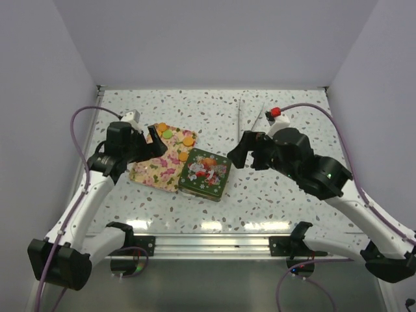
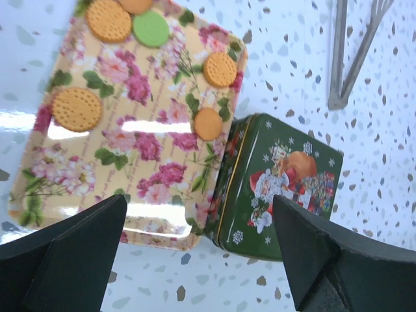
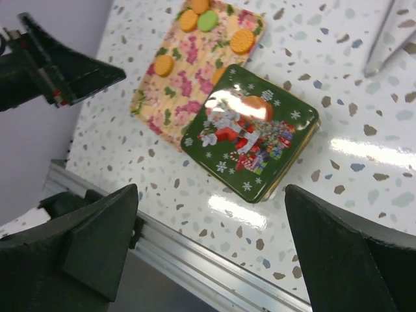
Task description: Pack the cookies
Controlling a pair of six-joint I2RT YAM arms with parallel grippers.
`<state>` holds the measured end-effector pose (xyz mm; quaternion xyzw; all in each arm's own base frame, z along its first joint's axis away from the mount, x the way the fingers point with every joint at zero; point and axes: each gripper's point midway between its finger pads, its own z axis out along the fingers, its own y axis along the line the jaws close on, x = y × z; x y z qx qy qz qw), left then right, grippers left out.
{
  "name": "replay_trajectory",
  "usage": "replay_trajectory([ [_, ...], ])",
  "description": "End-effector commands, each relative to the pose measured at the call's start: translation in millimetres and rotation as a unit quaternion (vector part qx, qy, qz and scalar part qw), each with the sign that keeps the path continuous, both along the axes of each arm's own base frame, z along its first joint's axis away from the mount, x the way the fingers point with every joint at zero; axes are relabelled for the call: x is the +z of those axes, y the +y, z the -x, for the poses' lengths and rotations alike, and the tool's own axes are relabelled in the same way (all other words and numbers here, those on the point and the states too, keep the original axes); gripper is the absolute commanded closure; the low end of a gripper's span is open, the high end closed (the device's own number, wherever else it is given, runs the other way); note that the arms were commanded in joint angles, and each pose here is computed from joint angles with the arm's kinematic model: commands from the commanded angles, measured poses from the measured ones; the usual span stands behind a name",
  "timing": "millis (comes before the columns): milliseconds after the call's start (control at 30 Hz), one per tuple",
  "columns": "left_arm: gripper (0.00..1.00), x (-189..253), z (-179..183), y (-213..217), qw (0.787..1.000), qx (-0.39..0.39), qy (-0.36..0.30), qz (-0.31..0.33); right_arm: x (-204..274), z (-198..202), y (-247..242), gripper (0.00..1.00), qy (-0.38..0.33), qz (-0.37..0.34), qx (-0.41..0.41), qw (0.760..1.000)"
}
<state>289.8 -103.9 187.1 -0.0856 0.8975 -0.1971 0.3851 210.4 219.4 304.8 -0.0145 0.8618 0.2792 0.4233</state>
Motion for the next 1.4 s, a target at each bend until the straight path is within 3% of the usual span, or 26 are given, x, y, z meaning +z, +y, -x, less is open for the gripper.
replay_trajectory([
  [0, 0.00, 23.4, -10.8, 31.7, 0.993, 0.094, -0.067, -0.021, 24.5, 14.4, 3.8, 0.01, -0.054, -0.006, 0.075, 0.996],
  [67, 0.00, 31.0, -8.0, 48.6, 0.986, 0.124, -0.101, -0.045, 32.8, 24.3, -2.6, 0.01, -0.070, -0.011, 0.091, 0.993],
  [200, 0.00, 37.7, -1.5, 100.4, 0.952, 0.213, -0.175, -0.134, 36.9, 37.7, -18.3, 0.01, -0.082, -0.013, 0.094, 0.992],
  [300, 0.00, 36.2, 1.3, 119.4, 0.928, 0.222, -0.231, -0.191, 30.9, 46.9, -27.7, 0.01, -0.086, -0.015, 0.097, 0.991],
  [467, 0.00, -27.7, 9.3, 136.7, 0.912, 0.228, -0.226, -0.254, 24.2, 51.9, -38.4, 0.01, -0.090, -0.014, 0.087, 0.992],
  [700, 0.00, -72.7, -1.8, 139.2, 0.902, 0.250, -0.260, -0.237, 25.5, 38.6, -34.9, 0.01, -0.087, 0.005, 0.071, 0.994],
  [767, 0.00, -89.3, -6.3, 136.3, 0.909, 0.235, -0.251, -0.235, 29.8, 33.7, -30.3, 0.01, -0.083, 0.005, 0.067, 0.994],
  [1000, 0.00, -68.3, -49.1, 141.2, 0.897, 0.216, -0.295, -0.248, 33.4, 18.3, -6.7, 0.01, -0.084, 0.023, 0.093, 0.992],
  [1200, 0.00, -63.9, -80.0, 134.8, 0.907, 0.160, -0.318, -0.225, 29.2, 3.0, 10.4, 0.01, -0.077, 0.045, 0.105, 0.990],
  [1267, 0.00, -55.2, -85.8, 126.3, 0.903, 0.141, -0.345, -0.215, 26.2, -2.9, 14.7, 0.01, -0.073, 0.054, 0.103, 0.990],
  [1367, 0.00, -76.5, -75.0, 110.1, 0.904, 0.092, -0.360, -0.210, 28.2, -7.1, 21.0, 0.01, -0.072, 0.056, 0.107, 0.990],
])
